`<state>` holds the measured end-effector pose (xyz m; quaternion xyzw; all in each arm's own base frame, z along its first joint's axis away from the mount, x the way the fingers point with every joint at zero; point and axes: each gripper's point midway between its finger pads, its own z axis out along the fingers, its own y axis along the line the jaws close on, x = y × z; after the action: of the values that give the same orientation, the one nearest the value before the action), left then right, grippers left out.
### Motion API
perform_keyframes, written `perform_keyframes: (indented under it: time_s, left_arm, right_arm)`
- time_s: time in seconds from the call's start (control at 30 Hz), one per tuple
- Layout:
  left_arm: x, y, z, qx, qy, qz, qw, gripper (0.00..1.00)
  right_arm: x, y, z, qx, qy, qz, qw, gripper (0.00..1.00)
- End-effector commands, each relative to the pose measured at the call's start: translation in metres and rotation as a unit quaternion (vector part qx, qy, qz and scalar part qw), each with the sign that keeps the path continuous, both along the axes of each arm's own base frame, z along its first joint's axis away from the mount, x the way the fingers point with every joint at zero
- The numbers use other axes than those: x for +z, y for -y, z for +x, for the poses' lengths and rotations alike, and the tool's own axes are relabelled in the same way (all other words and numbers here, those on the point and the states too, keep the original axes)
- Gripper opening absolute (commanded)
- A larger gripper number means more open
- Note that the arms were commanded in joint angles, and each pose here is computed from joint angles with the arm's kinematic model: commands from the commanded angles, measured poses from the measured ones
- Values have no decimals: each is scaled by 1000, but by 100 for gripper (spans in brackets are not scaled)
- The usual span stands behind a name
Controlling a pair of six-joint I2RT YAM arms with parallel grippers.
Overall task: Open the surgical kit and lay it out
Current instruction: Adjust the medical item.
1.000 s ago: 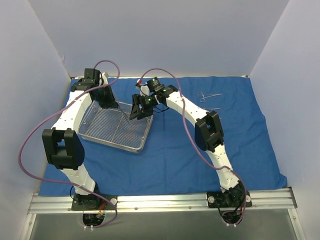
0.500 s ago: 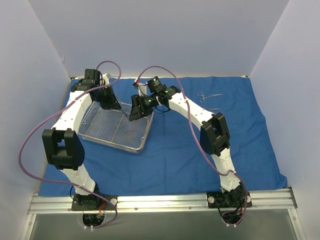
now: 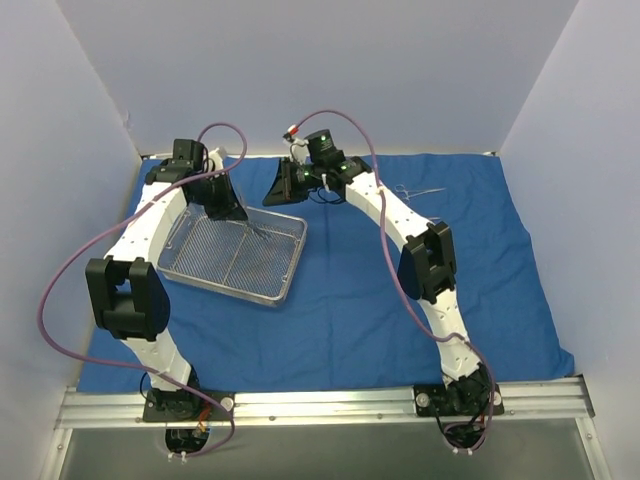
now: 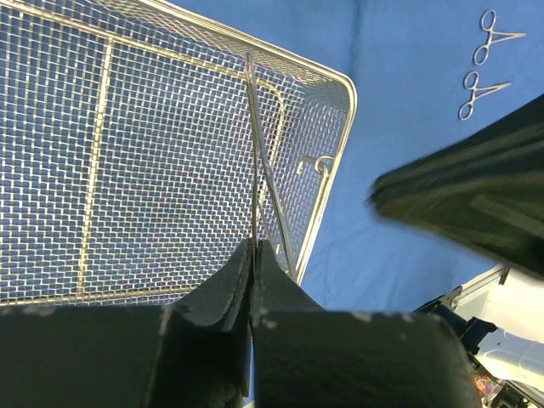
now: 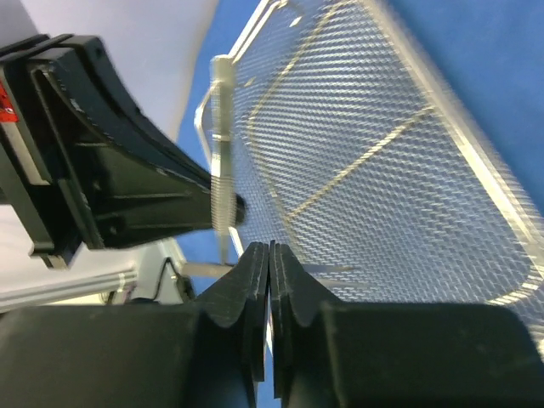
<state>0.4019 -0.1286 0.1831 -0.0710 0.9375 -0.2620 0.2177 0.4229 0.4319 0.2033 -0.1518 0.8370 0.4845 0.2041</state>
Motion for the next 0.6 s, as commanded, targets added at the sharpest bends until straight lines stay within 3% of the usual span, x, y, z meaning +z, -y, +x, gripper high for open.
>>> perform_keyframes:
  time_s: [0.0, 0.17, 0.23, 0.3, 0.57]
  left_arm:
    - [16, 9, 5, -13, 29, -13, 999, 2]
    - [17, 16, 7, -16, 27, -24, 999, 2]
    - [18, 16, 8, -16, 28, -25, 999, 2]
    - [17, 16, 8, -16, 28, -24, 999, 2]
    - [23, 17, 11, -14, 34, -26, 999, 2]
  right_arm:
    - [35, -26, -20, 30, 32, 49, 998, 1]
    - [34, -34, -25, 45, 19, 62, 997, 1]
    - [33, -35, -29, 51, 17, 60, 997, 21]
    - [33, -37, -31, 53, 19, 59, 997, 34]
    - [23, -38, -39, 64, 10, 47, 997, 37]
